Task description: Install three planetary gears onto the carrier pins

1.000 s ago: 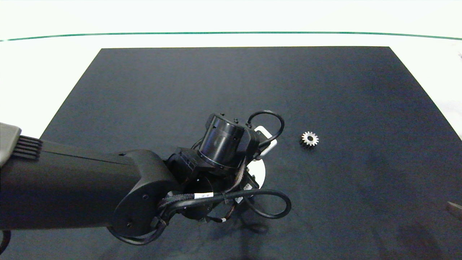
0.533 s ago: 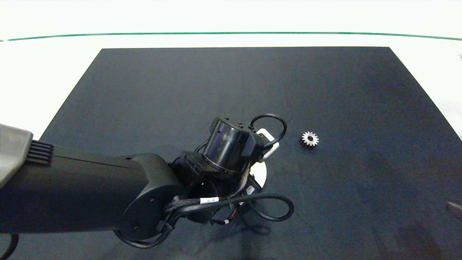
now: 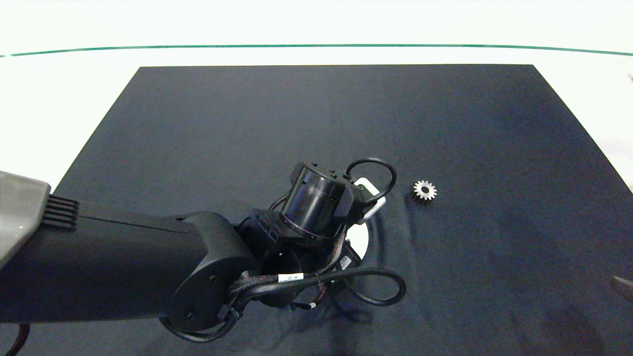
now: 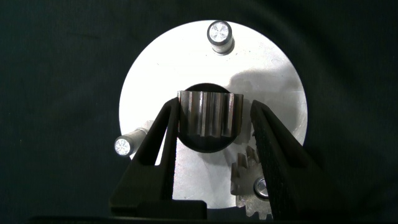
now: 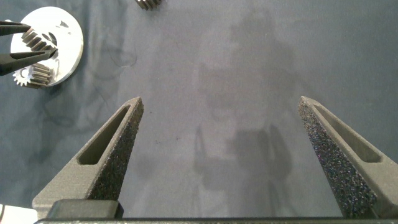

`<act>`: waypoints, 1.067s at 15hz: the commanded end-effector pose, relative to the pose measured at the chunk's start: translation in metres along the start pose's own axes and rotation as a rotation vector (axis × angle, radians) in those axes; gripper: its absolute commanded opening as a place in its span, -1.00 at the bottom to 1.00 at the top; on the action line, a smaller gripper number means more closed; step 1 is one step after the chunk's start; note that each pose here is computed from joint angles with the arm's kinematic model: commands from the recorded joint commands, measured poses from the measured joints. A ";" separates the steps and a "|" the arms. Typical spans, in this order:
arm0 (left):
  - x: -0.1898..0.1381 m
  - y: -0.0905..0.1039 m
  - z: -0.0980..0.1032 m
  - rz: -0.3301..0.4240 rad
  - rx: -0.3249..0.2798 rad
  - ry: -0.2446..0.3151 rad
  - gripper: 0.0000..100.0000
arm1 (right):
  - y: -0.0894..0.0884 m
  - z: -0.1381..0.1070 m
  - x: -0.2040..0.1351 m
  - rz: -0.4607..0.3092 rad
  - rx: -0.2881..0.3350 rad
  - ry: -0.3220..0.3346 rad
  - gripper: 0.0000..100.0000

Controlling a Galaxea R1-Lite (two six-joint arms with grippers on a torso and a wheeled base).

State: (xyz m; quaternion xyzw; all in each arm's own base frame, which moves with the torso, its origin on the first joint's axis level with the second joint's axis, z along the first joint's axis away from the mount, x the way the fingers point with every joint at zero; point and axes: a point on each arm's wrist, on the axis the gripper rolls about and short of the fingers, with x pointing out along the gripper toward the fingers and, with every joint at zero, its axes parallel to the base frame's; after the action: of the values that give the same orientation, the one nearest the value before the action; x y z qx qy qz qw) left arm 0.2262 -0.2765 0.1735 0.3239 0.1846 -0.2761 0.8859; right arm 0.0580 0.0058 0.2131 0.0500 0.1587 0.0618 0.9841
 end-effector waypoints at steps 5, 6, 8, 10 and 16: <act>-0.006 0.006 0.007 0.012 -0.009 -0.025 -0.44 | 0.000 0.000 0.000 0.002 0.002 0.003 1.00; -0.007 0.006 0.007 0.013 -0.010 -0.028 -0.44 | 0.000 0.000 0.000 0.002 0.002 0.003 1.00; -0.009 0.007 0.008 0.014 -0.014 -0.032 -0.44 | 0.000 0.000 0.000 0.003 0.002 0.001 1.00; -0.009 0.007 0.006 0.013 -0.010 -0.028 -0.44 | 0.000 0.000 0.000 0.003 0.002 0.001 1.00; -0.006 -0.003 0.001 -0.009 0.007 -0.009 -0.44 | 0.000 0.000 0.000 0.001 0.002 0.000 1.00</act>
State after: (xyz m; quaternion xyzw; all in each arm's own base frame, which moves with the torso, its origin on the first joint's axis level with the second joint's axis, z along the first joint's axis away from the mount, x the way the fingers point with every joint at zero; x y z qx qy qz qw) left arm 0.2199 -0.2760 0.1773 0.3223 0.1789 -0.2815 0.8860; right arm 0.0578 0.0057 0.2131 0.0508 0.1583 0.0616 0.9842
